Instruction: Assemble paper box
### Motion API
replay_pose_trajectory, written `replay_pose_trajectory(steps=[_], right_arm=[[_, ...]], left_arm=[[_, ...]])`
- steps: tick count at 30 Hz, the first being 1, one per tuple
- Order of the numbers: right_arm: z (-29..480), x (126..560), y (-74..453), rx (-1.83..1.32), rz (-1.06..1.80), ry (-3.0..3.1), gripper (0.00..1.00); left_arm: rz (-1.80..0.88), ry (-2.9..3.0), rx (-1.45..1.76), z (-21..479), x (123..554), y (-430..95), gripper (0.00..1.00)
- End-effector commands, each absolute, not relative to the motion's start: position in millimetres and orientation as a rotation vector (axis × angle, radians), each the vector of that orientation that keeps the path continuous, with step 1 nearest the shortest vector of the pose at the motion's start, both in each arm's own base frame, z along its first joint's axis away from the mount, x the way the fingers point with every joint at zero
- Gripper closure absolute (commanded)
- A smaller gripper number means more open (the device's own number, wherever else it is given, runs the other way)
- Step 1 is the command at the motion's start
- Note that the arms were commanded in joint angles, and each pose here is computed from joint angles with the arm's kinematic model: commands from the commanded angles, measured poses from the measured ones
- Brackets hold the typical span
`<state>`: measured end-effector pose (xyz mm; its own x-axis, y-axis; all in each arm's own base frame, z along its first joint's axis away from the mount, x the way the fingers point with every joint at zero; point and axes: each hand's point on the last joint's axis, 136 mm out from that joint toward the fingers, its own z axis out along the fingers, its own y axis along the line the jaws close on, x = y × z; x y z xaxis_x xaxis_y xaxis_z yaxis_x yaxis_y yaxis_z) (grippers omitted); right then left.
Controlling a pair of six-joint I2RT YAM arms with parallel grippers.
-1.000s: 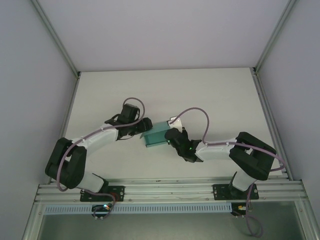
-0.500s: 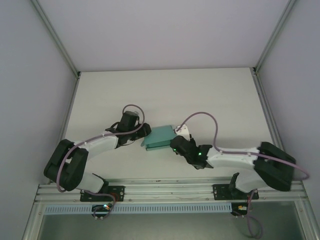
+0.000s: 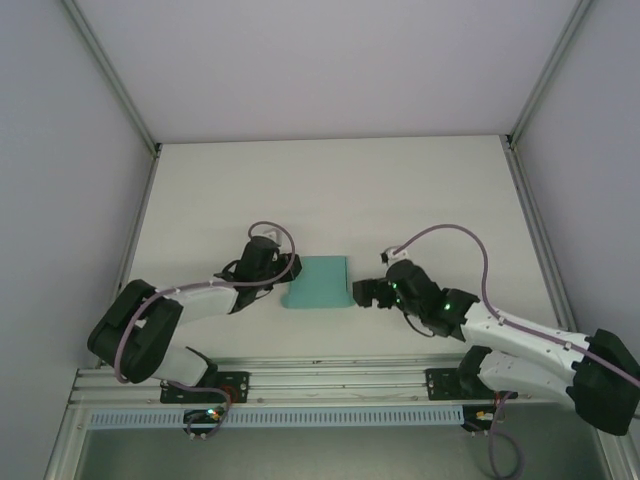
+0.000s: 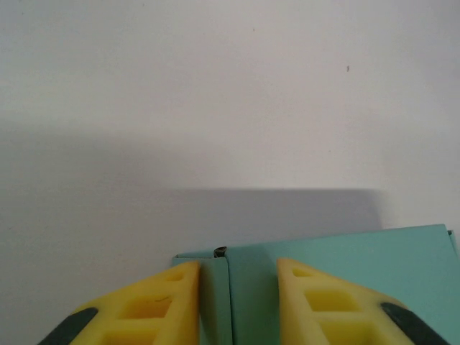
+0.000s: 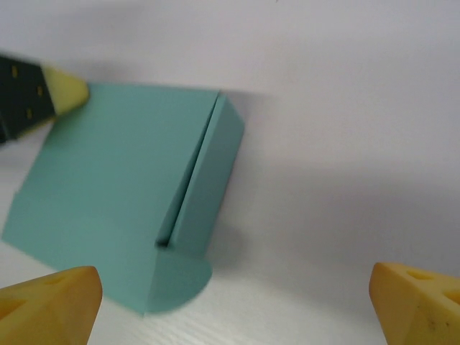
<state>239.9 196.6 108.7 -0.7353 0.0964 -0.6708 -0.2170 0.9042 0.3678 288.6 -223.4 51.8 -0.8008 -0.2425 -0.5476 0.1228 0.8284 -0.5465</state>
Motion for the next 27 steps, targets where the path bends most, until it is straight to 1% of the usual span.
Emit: replay_pose_trajectory(steps=[1,3,6,8,10,12,17,23,25,27], right_arm=[[111.6,253.8,213.7,0.007,0.77,2.352,0.03],[104.7,263.4,216.7,0.056,0.805,2.38,0.04],[96.9,270.8,234.9,0.024,0.872,2.421,0.04],[92.3,276.4,249.1,0.002,0.918,2.457,0.04],[82.8,283.1,257.7,0.016,0.938,2.503,0.04],[73.9,288.7,267.2,0.037,0.986,2.535,0.08],[70.6,293.0,301.1,0.007,1.233,2.508,0.15],[77.3,296.6,314.7,-0.013,1.367,2.44,0.24],[83.1,298.8,315.1,-0.009,1.391,2.404,0.32],[86.9,299.7,313.1,-0.006,1.395,2.387,0.37]], left_arm=[[-0.661,2.542,-0.085,-4.1,258.9,-200.5,0.75],[-0.724,2.527,-0.124,-7.0,260.0,-200.5,0.76],[-0.797,2.492,-0.176,-9.6,263.7,-198.0,0.79],[-0.826,2.473,-0.212,-12.5,265.0,-193.7,0.83],[-0.864,2.45,-0.239,-13.5,266.5,-191.4,0.83],[-0.885,2.435,-0.264,-16.3,266.2,-188.9,0.83],[-0.911,2.435,-0.287,-25.3,263.1,-188.6,0.83],[-0.981,2.398,-0.301,-27.3,262.6,-191.8,0.82],[-1.011,2.381,-0.304,-25.9,264.5,-194.7,0.81],[-1.055,2.352,-0.292,-21.2,265.9,-199.5,0.78]])
